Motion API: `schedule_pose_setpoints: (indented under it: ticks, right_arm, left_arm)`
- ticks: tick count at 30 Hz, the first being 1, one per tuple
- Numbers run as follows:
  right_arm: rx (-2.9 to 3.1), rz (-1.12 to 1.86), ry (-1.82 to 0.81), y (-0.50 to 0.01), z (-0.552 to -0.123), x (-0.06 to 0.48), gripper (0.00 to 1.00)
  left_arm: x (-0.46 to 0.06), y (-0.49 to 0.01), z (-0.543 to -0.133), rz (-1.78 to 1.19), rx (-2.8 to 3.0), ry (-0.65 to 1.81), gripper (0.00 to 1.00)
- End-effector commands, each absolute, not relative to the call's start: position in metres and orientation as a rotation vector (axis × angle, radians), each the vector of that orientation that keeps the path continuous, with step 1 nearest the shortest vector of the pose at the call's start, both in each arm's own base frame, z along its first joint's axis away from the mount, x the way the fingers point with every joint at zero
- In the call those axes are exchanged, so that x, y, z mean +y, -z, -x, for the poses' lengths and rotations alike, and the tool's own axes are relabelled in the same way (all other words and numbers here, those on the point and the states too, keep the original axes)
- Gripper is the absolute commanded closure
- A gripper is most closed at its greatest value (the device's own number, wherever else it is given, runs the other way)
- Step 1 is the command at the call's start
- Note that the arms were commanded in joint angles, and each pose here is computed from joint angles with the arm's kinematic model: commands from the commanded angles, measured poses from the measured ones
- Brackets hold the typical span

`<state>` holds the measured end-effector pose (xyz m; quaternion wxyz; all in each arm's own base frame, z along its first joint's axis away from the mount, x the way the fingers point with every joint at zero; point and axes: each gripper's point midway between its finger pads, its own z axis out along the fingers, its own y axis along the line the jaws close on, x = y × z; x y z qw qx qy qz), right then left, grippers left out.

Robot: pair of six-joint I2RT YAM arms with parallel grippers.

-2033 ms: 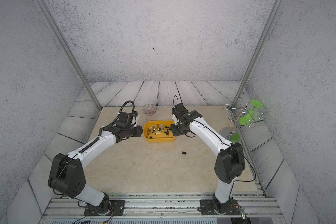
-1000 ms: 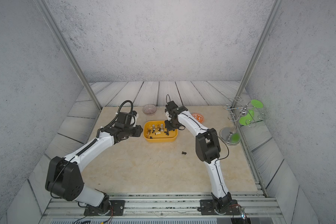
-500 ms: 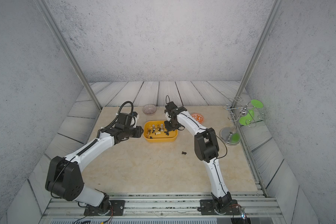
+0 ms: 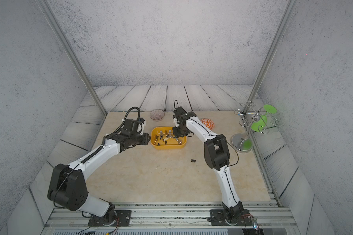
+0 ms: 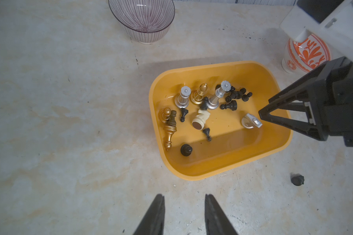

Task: Put the chess pieces into the storage box
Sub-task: Place the chess piece in the storage box, then pick up the chess piece at the center of the board.

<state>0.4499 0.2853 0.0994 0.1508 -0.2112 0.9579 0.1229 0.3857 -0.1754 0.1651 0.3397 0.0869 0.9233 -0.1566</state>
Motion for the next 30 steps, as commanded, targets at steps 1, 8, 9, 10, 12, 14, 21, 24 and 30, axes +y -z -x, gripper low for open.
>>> schedule_pose_setpoints:
  ticks: [1,8,9,10,12,14,21,24,30]
  right_arm:
    - [2.791,0.59,-0.359,-0.083,-0.449,0.284,0.6]
    - [2.734,0.583,-0.377,-0.112,-0.449,0.284,0.6]
    - [2.712,0.576,-0.389,-0.122,-0.449,0.284,0.6]
    - [2.687,0.572,-0.402,-0.13,-0.449,0.285,0.59]
    - [2.635,0.544,-0.433,-0.152,-0.449,0.281,0.59]
    - [2.603,0.516,-0.45,-0.168,-0.448,0.273,0.59]
    - [2.56,0.382,-0.508,-0.197,-0.438,0.229,0.57]
    - [2.564,0.329,-0.488,-0.197,-0.431,0.206,0.56]
    - [2.596,0.21,-0.496,-0.179,-0.406,0.165,0.56]
  left_arm:
    - [-0.171,-0.169,-0.384,-0.224,2.387,0.403,0.64]
    - [-0.173,-0.169,-0.383,-0.239,2.389,0.417,0.63]
    - [-0.174,-0.169,-0.382,-0.246,2.389,0.424,0.63]
    - [-0.176,-0.169,-0.382,-0.252,2.388,0.433,0.63]
    - [-0.18,-0.169,-0.38,-0.273,2.388,0.458,0.63]
    - [-0.187,-0.171,-0.378,-0.314,2.38,0.478,0.63]
    - [-0.219,-0.173,-0.365,-0.539,2.342,0.456,0.61]
    - [-0.239,-0.173,-0.358,-0.646,2.317,0.475,0.61]
    - [-0.283,-0.162,-0.341,-0.895,2.257,0.505,0.61]
